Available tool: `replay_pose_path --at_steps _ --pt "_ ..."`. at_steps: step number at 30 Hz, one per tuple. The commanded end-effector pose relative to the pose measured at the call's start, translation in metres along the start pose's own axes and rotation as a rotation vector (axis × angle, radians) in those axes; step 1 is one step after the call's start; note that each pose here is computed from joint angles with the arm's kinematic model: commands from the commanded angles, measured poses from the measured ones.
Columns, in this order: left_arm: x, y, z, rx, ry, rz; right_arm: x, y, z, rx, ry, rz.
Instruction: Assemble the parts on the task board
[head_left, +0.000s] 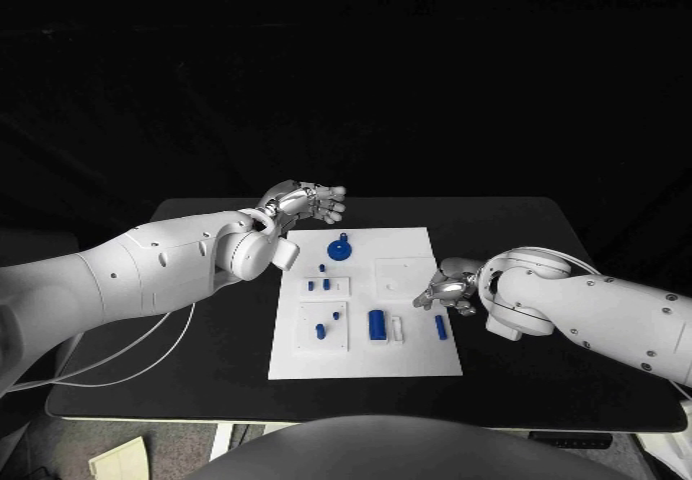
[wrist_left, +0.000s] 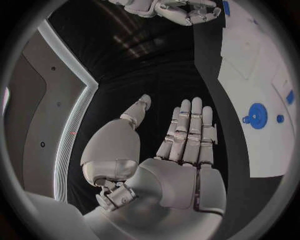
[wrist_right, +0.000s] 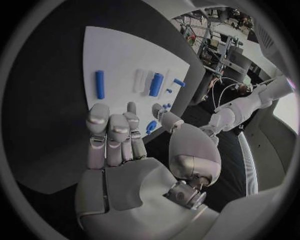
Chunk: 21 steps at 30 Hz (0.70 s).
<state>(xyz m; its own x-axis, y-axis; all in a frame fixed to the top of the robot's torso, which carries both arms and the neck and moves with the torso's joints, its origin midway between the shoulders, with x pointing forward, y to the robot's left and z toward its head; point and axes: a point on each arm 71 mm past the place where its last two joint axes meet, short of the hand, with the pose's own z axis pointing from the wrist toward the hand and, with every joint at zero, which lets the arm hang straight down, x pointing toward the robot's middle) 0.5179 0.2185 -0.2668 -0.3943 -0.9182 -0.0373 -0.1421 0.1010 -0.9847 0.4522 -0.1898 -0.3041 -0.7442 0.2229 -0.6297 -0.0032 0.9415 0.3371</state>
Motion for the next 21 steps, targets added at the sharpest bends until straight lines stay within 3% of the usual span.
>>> replay_pose_path --at_steps 1,5,9,21 --pt "0.0018 -0.0012 0.0002 0.01 0.013 -0.01 -0.004 -0.013 -0.001 0.049 0.008 -0.055" --pt "0.0019 -0.0013 0.0001 0.013 0.013 -0.01 -0.007 -0.023 0.0 0.083 0.009 -0.07" --pt "-0.0003 -0.0012 -0.0016 0.012 0.01 -0.01 -0.009 -0.023 0.001 0.098 -0.05 -0.181" --pt "-0.0068 -0.0004 -0.0043 0.009 -0.003 -0.006 0.014 -0.03 0.013 0.121 -0.041 -0.224"
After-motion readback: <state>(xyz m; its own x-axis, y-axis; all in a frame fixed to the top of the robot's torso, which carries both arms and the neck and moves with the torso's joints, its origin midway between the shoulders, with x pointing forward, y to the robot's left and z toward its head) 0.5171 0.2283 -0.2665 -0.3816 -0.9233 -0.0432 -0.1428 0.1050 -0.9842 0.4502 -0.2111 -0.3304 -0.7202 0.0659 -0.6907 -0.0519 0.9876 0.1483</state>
